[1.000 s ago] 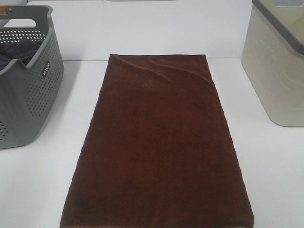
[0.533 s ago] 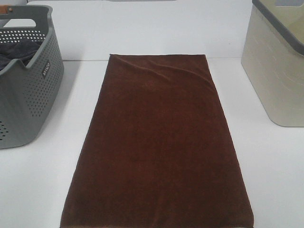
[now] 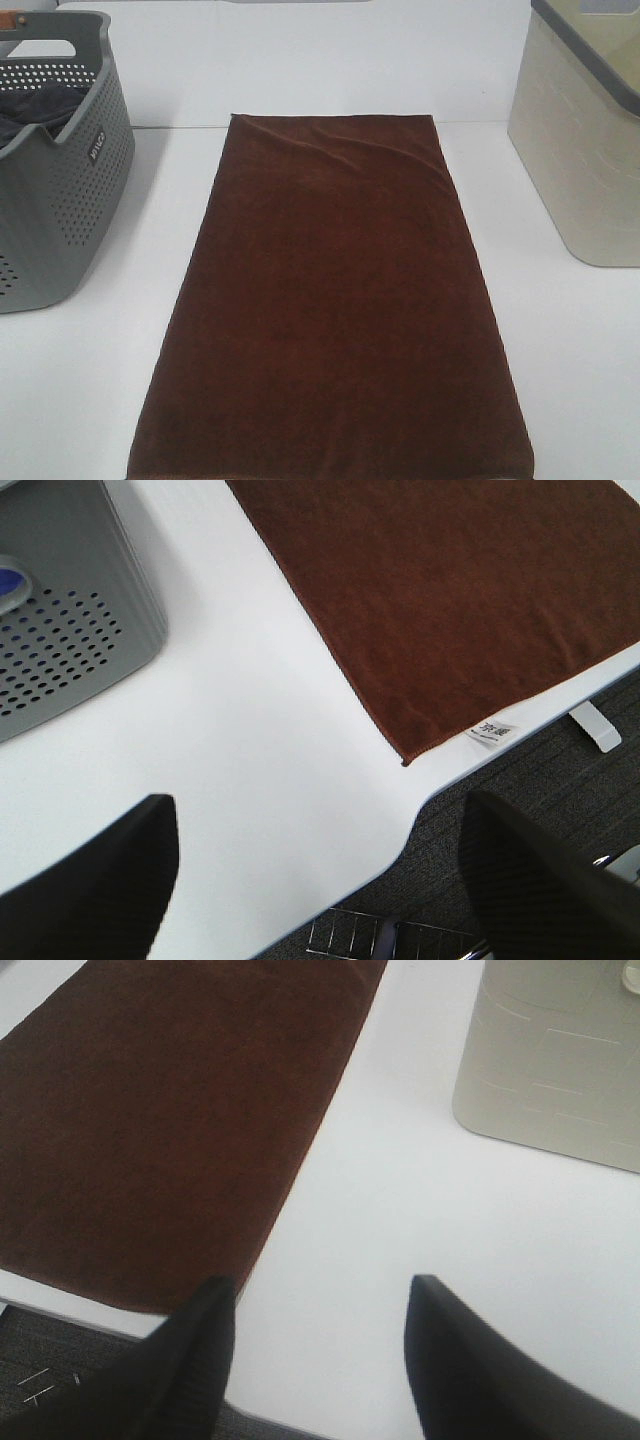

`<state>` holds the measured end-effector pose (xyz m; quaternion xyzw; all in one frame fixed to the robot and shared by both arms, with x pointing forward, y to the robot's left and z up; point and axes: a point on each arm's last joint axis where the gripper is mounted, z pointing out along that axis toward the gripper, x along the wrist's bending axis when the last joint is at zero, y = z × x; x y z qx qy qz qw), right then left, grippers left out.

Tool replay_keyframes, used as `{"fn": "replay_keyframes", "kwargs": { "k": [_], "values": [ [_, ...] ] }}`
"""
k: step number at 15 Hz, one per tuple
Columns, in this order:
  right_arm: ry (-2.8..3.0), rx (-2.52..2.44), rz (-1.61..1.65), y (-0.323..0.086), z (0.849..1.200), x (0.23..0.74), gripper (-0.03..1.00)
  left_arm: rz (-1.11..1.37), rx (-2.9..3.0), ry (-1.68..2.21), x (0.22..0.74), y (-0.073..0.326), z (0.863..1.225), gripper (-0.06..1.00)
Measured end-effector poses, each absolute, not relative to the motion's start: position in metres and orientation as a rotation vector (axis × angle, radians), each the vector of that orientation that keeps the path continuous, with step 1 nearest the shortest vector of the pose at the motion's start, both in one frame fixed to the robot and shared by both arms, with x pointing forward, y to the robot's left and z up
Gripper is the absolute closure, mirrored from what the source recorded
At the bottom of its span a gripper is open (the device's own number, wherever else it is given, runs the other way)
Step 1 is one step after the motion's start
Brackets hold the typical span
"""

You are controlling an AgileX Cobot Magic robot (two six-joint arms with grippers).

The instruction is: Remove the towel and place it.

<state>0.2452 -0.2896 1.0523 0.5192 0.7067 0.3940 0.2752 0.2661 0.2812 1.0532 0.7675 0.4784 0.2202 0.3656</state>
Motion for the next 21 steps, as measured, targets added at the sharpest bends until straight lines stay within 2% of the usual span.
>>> {"fn": "replay_keyframes", "kwargs": {
  "k": [5,13,21],
  "values": [
    [1.900,1.395,1.059,-0.290,1.052,0.245,0.46,0.607,1.927,1.220,0.259,0.284,1.055,0.20],
    [1.649,1.600,0.924,-0.292,1.052,0.248,0.46,0.890,1.643,1.373,0.232,0.291,1.056,0.20],
    [1.670,1.470,1.040,-0.291,1.052,0.232,0.46,0.895,1.638,1.372,0.232,0.291,1.056,0.20]
  ]
}}
